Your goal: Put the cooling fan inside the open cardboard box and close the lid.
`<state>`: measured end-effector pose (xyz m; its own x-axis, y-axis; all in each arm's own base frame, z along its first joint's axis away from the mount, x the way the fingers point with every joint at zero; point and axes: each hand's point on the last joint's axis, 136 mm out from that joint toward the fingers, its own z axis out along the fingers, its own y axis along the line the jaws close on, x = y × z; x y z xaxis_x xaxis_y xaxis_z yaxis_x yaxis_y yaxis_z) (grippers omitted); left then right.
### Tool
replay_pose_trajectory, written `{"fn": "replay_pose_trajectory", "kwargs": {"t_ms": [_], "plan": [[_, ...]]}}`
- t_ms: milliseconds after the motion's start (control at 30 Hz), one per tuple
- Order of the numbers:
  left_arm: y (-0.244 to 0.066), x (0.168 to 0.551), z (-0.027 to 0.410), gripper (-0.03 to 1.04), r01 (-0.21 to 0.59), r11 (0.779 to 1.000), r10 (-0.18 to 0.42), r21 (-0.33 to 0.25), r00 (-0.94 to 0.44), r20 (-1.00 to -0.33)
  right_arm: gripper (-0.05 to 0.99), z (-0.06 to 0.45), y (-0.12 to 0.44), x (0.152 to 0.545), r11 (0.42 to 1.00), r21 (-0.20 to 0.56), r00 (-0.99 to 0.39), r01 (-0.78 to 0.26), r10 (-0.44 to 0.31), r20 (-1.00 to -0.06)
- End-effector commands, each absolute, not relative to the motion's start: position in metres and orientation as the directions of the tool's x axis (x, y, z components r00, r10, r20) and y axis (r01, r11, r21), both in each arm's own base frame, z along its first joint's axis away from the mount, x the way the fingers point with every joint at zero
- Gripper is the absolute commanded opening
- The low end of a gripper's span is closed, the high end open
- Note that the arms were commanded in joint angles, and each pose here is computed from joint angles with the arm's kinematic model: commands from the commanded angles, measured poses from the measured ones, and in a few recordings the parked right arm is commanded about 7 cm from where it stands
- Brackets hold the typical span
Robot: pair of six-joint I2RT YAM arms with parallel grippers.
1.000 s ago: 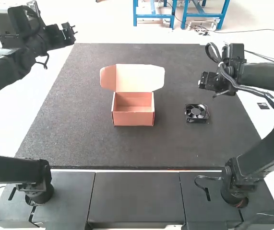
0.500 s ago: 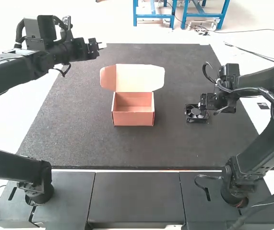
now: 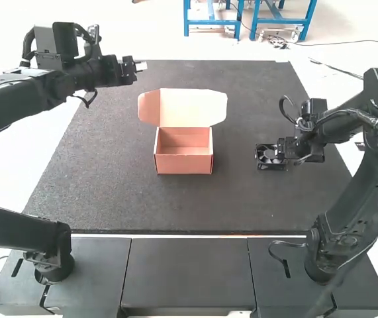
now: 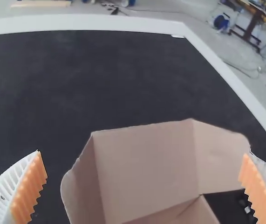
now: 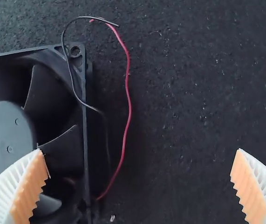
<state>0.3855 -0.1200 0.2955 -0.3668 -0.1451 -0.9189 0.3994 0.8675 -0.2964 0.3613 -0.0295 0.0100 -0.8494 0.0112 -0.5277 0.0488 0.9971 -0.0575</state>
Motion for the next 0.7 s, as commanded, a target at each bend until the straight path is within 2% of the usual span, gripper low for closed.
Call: {"fn": "replay_pose_trajectory", "kwargs": {"t_ms": [0, 267, 433, 600, 633, 667], "plan": [[-0.12, 0.383, 0.309, 0.97, 0.424, 0.867, -0.125, -0.264, -0.327, -0.937, 0.91, 0.006, -0.037, 0.364, 0.995, -0.079, -0.854, 0.057, 0.008, -0.519], [-0.117, 0.384, 0.308, 0.97, 0.424, 0.872, -0.108, -0.245, -0.322, -0.941, 0.9, -0.007, -0.036, 0.369, 0.995, -0.084, -0.863, 0.049, 0.0, -0.505], [-0.109, 0.386, 0.305, 0.97, 0.408, 0.881, -0.105, -0.238, -0.321, -0.941, 0.65, -0.014, -0.034, 0.367, 0.996, -0.084, -0.876, 0.037, -0.008, -0.483], [-0.102, 0.39, 0.303, 0.97, 0.396, 0.887, -0.107, -0.237, -0.324, -0.94, 0.22, -0.017, -0.022, 0.365, 0.999, -0.045, -0.878, -0.004, -0.025, -0.477], [-0.101, 0.391, 0.303, 0.97, 0.396, 0.887, -0.107, -0.238, -0.324, -0.94, 0.15, -0.019, -0.02, 0.363, 0.999, -0.049, -0.88, -0.019, -0.04, -0.473], [-0.101, 0.391, 0.302, 0.97, 0.394, 0.888, -0.108, -0.238, -0.325, -0.94, 0.14, -0.02, -0.018, 0.362, 0.998, -0.052, -0.881, -0.027, -0.048, -0.47]]}}
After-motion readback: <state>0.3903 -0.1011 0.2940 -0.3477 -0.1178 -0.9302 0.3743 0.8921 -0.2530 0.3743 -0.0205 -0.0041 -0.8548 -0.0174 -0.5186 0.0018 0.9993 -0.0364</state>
